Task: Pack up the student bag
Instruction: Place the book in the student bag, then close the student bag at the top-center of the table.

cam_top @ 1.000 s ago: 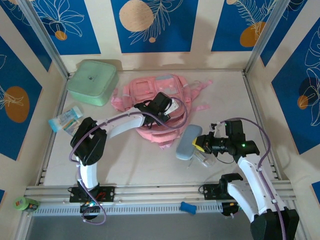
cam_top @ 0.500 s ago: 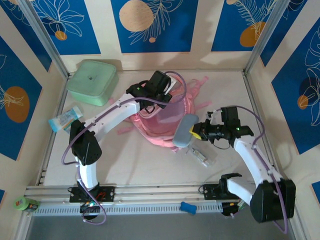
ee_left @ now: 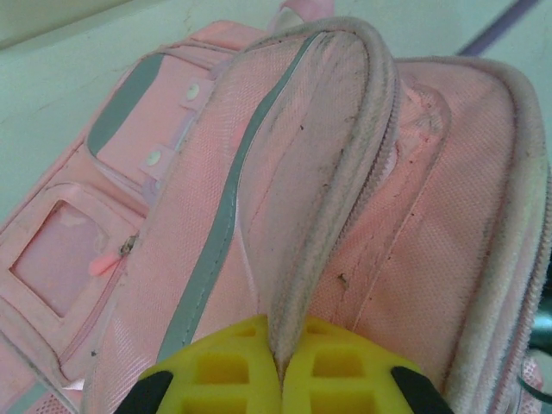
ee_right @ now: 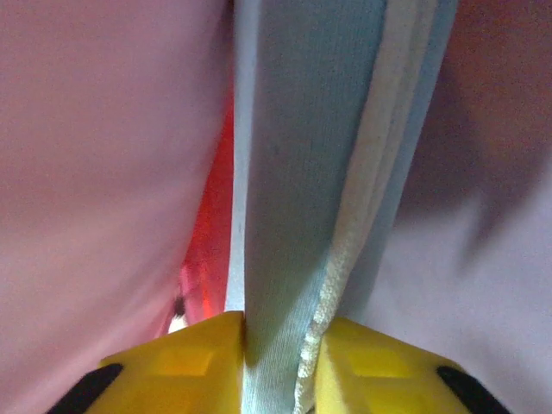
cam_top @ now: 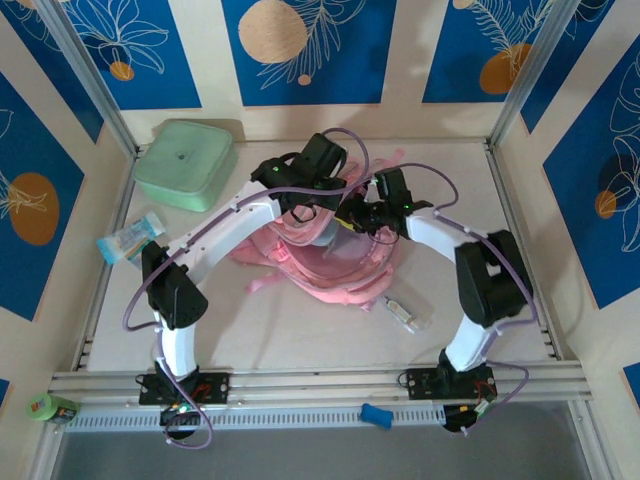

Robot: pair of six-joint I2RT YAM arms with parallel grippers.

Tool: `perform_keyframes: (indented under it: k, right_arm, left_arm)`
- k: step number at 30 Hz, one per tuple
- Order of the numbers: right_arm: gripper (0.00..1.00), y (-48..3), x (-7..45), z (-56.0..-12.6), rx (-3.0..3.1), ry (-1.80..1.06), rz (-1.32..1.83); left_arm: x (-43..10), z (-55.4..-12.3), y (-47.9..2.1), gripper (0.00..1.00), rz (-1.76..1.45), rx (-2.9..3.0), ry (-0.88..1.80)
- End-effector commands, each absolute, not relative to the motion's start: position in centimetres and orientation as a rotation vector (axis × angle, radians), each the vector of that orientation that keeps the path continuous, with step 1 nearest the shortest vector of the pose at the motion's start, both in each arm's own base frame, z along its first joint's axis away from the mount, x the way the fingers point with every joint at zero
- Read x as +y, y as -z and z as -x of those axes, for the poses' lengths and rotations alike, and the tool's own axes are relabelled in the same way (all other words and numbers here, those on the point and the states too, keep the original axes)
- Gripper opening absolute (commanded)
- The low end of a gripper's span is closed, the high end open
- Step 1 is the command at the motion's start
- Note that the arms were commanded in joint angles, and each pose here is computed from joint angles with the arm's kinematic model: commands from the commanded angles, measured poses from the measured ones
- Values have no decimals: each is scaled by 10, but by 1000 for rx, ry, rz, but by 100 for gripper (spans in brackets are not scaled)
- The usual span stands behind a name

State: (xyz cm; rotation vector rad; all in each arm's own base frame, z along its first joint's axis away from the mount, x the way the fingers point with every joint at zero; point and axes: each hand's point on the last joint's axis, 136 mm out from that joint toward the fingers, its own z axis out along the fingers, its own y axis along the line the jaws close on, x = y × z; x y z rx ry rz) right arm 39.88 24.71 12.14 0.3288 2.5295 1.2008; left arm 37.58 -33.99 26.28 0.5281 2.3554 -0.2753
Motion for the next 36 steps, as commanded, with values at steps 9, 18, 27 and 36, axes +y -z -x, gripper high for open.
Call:
perform_keyframes:
  k: [9, 18, 27, 36]
  right_arm:
    - [50, -123, 237, -395, 2479, -1136, -311]
    - [25, -118, 234, -352, 2512, -1170, -331]
    - [33, -137, 156, -288, 2536, -884, -350]
    - [41, -154, 123, -227, 2568, -826, -359]
  left_arm:
    - [-345, -385, -305, 0, -399, 2219, 366]
    - [-347, -378, -279, 0, -432, 2271, 381]
    - [-370, -342, -246, 26, -532, 2306, 673]
    - [-276, -342, -232, 50, -165, 2294, 653]
